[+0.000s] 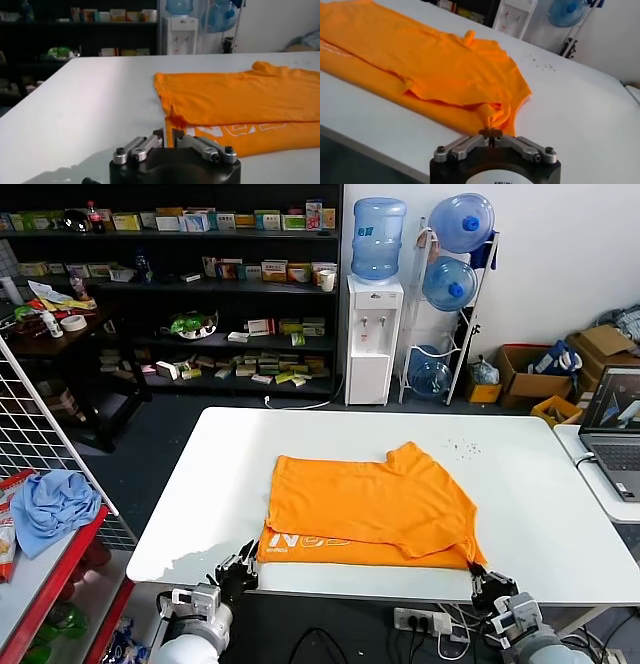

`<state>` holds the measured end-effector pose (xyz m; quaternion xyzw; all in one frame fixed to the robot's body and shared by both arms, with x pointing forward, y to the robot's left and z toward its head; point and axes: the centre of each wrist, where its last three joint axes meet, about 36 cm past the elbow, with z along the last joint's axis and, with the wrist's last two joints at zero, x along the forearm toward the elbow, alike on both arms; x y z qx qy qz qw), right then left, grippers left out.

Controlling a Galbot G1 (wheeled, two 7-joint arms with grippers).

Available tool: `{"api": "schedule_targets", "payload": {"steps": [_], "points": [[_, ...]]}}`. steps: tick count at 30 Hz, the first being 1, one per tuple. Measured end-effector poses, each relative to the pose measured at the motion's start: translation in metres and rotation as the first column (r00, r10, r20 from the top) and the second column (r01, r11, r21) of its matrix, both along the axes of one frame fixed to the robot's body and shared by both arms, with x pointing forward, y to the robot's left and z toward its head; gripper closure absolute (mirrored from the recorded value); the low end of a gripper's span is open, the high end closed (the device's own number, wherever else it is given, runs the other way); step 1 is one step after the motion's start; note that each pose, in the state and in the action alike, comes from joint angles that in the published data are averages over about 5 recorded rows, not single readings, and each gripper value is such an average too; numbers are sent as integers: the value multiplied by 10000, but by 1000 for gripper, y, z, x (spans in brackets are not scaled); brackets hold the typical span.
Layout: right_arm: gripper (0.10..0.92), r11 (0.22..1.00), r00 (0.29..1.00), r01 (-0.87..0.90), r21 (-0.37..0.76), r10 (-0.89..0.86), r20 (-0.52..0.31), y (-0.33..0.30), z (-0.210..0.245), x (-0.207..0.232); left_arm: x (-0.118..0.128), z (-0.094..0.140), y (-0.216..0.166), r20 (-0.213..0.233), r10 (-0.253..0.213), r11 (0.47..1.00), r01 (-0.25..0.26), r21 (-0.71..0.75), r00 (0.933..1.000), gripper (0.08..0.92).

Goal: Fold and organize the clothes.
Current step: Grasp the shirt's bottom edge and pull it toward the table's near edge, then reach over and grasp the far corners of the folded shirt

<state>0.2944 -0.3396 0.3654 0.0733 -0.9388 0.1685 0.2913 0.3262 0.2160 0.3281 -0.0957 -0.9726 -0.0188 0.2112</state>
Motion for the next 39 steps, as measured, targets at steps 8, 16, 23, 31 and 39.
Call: {"api": "schedule_targets", "payload": {"steps": [8, 16, 23, 31, 39], "points": [[538, 9999, 10000, -60, 142, 60, -6, 7, 21, -13, -16, 14, -1, -21, -233, 9997, 233, 24, 9997, 496], [313, 9977, 9950, -101, 667, 34, 998, 0, 36, 20, 8, 29, -3, 939, -580, 9983, 588, -60, 9939, 263], [202, 9914, 9913, 89, 1307, -259, 1290, -13, 50, 74, 55, 41, -4, 1697, -756, 9969, 780, -73, 9826, 178], [200, 9808, 9916, 317, 1925, -551, 1174, -30, 60, 143, 121, 47, -10, 1881, -734, 9968, 781, -177, 9794, 177], [200, 9706, 9919, 469, 2362, -732, 1039, -41, 52, 208, 186, 39, -30, 1574, -855, 9961, 879, -80, 9838, 177]]}}
